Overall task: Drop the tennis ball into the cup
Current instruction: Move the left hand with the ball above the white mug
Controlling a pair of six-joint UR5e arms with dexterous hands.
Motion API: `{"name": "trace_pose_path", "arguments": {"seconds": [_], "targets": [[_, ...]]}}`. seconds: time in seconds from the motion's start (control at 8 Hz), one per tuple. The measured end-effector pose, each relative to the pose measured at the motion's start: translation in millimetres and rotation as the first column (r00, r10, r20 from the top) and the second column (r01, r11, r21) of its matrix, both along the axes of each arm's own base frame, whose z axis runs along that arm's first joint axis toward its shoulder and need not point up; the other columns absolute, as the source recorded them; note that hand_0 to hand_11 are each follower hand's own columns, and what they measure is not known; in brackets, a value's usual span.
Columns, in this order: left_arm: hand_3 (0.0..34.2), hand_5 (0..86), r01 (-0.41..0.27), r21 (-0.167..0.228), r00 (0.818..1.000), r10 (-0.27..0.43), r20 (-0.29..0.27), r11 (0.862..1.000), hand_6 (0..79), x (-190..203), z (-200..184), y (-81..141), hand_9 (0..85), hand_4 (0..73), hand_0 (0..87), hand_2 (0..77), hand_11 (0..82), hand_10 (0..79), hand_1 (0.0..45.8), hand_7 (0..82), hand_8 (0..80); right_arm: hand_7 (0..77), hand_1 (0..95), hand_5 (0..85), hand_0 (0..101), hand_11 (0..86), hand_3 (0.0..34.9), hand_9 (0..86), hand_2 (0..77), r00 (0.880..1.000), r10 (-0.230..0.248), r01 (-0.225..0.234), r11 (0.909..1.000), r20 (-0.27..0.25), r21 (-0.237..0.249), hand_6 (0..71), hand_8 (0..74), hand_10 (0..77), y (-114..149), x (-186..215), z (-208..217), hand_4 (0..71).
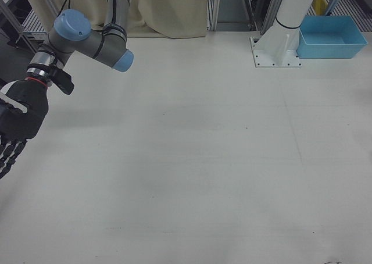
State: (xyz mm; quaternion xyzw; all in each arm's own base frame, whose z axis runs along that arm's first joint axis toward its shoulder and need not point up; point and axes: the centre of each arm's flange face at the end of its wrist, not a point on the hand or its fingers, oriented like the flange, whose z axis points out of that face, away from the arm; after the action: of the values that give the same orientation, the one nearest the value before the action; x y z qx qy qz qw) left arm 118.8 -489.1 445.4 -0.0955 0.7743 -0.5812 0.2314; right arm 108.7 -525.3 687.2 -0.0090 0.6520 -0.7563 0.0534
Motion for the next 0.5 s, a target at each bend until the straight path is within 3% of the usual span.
{"name": "trace_pose_path", "arguments": {"seconds": [0.25, 0.5], "targets": [[10.2, 23.5, -0.059, 0.001, 0.998, 0.059, -0.011, 0.998, 39.8, 55.6, -18.5, -2.4, 55.1, 68.2, 77.9, 23.5, 69.8, 69.8, 34.9, 60.5, 61.1, 0.0, 0.5, 0.0, 0, 0.5, 0.0, 0.0, 0.5, 1.000, 0.000, 0.000, 1.0000, 0.000, 0.000, 0.0, 0.0, 0.0, 0.0, 0.0, 0.0, 0.0], [10.2, 24.5, -0.083, -0.008, 0.997, 0.083, -0.009, 0.997, 38.7, 83.5, -16.4, -7.7, 55.1, 68.7, 78.0, 23.5, 69.8, 69.8, 35.5, 61.1, 61.1, 0.0, 0.5, 0.0, 0, 0.5, 0.0, 0.0, 0.5, 1.000, 0.000, 0.000, 1.0000, 0.000, 0.000, 0.0, 0.0, 0.0, 0.0, 0.0, 0.0, 0.0]]}}
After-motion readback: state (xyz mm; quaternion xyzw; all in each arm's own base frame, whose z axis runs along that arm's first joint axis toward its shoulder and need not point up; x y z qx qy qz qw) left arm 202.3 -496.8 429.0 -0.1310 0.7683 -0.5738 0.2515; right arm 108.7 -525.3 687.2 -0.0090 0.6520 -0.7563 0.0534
